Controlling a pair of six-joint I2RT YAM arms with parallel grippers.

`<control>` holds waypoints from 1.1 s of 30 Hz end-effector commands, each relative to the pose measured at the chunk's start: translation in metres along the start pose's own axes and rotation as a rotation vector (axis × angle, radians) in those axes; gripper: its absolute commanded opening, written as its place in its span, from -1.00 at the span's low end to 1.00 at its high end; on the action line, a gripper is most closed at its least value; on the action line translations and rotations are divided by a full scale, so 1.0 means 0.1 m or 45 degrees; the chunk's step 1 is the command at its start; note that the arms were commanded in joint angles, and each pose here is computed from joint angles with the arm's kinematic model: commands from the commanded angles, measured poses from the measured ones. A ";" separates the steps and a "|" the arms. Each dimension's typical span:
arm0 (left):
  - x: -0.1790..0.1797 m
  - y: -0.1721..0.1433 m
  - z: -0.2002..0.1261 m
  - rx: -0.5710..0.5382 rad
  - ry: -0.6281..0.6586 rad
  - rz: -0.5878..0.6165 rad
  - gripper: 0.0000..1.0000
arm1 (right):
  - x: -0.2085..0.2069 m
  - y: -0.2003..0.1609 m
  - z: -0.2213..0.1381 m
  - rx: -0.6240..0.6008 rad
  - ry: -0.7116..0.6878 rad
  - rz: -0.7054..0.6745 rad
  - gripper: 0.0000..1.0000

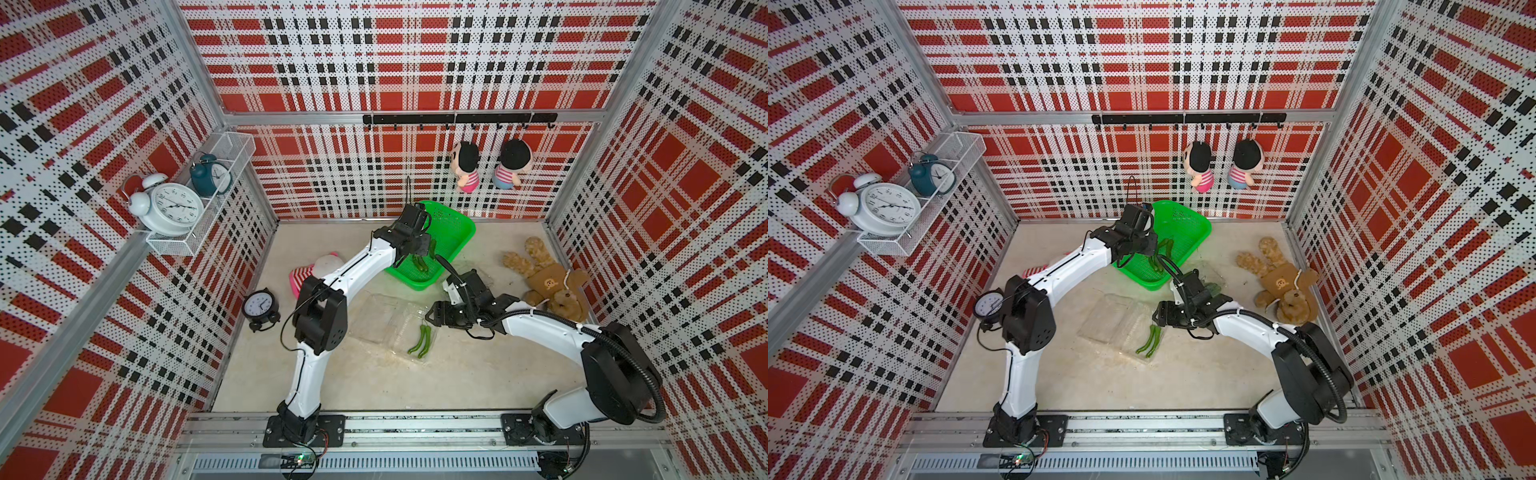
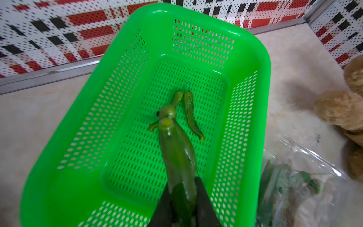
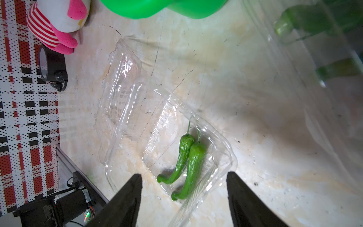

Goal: Take small green peppers out of containers
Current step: Place the green pepper in the basket.

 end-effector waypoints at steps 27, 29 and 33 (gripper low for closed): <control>-0.21 0.09 -0.84 0.038 0.124 0.154 0.97 | 0.05 0.09 -0.14 -0.075 -0.015 -0.046 0.43; -0.32 -0.06 -1.06 0.053 0.078 0.135 1.00 | 0.04 0.13 -0.14 -0.088 -0.005 -0.043 0.43; -0.61 -0.42 -1.42 0.105 -0.094 0.066 0.87 | 0.06 0.19 -0.18 -0.117 0.024 -0.028 0.43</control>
Point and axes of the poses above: each gripper's point midway between its finger pads, its own z axis out along the fingers, its own x axis along the line the jaws close on, y = z × x, the point moved 4 cm from there along -z, back along the fingers, and after that the axes turned 13 degrees about z, right-handed, at the moved point
